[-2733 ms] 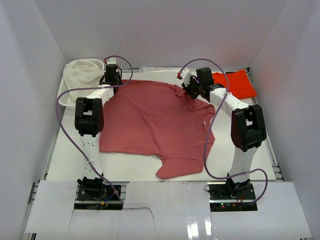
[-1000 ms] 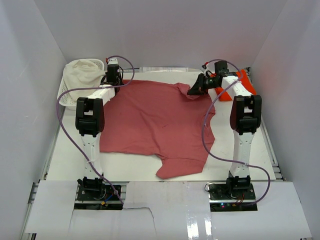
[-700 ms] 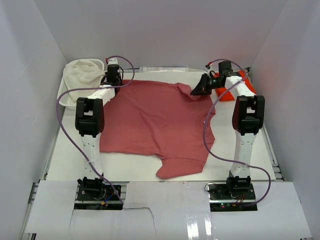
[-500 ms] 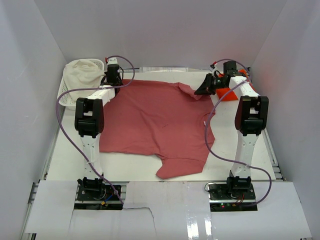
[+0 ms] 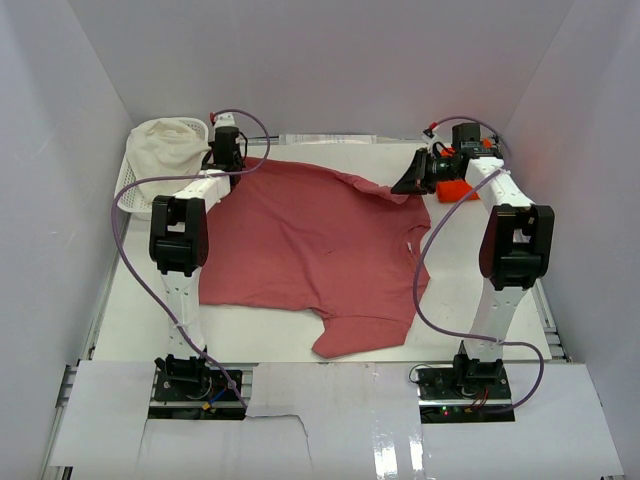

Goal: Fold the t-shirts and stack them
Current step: Grap the side of the flattened tshirt furthest away from the robot with both arms, then fold the flattened tshirt in 1/3 of the way

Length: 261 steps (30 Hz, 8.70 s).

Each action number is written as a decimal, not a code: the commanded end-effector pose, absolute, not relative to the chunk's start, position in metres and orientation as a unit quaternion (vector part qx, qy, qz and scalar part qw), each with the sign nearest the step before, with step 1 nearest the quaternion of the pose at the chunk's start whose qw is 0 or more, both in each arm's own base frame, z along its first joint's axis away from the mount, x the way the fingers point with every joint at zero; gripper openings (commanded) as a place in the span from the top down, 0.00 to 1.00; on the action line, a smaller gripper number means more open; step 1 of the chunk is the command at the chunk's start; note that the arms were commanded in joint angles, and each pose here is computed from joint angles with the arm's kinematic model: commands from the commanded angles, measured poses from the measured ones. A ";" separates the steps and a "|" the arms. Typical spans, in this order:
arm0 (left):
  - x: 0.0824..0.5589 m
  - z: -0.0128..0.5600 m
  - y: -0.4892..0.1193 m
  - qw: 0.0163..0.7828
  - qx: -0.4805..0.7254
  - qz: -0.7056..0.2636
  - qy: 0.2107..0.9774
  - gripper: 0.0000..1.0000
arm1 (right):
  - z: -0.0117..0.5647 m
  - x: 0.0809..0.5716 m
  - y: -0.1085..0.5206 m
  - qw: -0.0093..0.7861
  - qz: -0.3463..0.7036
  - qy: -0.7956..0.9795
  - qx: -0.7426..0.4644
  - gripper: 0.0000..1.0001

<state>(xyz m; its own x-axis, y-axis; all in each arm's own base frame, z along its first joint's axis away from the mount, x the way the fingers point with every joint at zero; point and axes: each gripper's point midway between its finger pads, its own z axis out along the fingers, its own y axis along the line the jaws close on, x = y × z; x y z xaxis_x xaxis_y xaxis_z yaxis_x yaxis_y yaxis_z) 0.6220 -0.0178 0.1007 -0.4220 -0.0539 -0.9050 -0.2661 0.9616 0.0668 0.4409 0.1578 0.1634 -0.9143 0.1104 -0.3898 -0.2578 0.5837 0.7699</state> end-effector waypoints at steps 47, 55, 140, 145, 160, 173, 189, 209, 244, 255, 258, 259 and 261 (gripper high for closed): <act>0.595 0.118 -0.021 0.515 -0.056 0.121 0.847 1.00 | 0.170 0.364 0.158 0.228 0.402 0.886 -0.049 0.92; 0.592 0.136 -0.017 0.523 -0.047 0.136 0.840 1.00 | 0.170 0.362 0.158 0.229 0.400 0.886 -0.048 0.92; 0.527 0.137 0.001 0.490 -0.029 0.243 0.837 1.00 | 0.170 0.316 0.143 0.243 0.366 0.898 -0.036 0.92; 0.514 0.126 0.007 0.467 -0.040 0.257 0.845 0.44 | 0.161 0.314 0.141 0.231 0.356 0.905 -0.031 0.71; 0.536 0.160 -0.021 0.501 -0.024 0.198 0.842 0.02 | 0.137 0.361 0.103 0.251 0.224 0.942 0.013 0.60; 0.572 0.136 -0.097 0.501 0.066 0.091 0.858 0.09 | 0.089 0.389 0.093 0.218 0.140 0.965 0.032 0.92; 0.572 0.086 -0.100 0.451 0.067 0.087 0.886 0.24 | 0.055 0.403 0.107 0.196 0.116 0.973 0.027 0.92; 0.551 0.017 -0.068 0.363 -0.027 0.110 0.925 0.55 | 0.006 0.450 0.099 0.174 0.072 0.981 0.038 0.92; 0.557 0.077 -0.098 0.382 -0.081 0.033 0.920 0.35 | 0.110 0.542 0.175 0.312 0.181 0.926 -0.106 0.62; 0.532 0.097 -0.121 0.382 -0.076 -0.008 0.921 0.34 | 0.077 0.544 0.214 0.285 0.238 0.920 -0.128 0.57; 0.531 0.102 -0.124 0.386 -0.072 -0.009 0.920 0.33 | 0.068 0.540 0.222 0.276 0.239 0.921 -0.135 0.57; 0.532 0.104 -0.125 0.388 -0.072 -0.009 0.919 0.33 | 0.064 0.538 0.224 0.272 0.239 0.922 -0.136 0.57; 0.532 0.105 -0.126 0.389 -0.070 -0.010 0.919 0.33 | 0.057 0.535 0.228 0.265 0.237 0.924 -0.140 0.57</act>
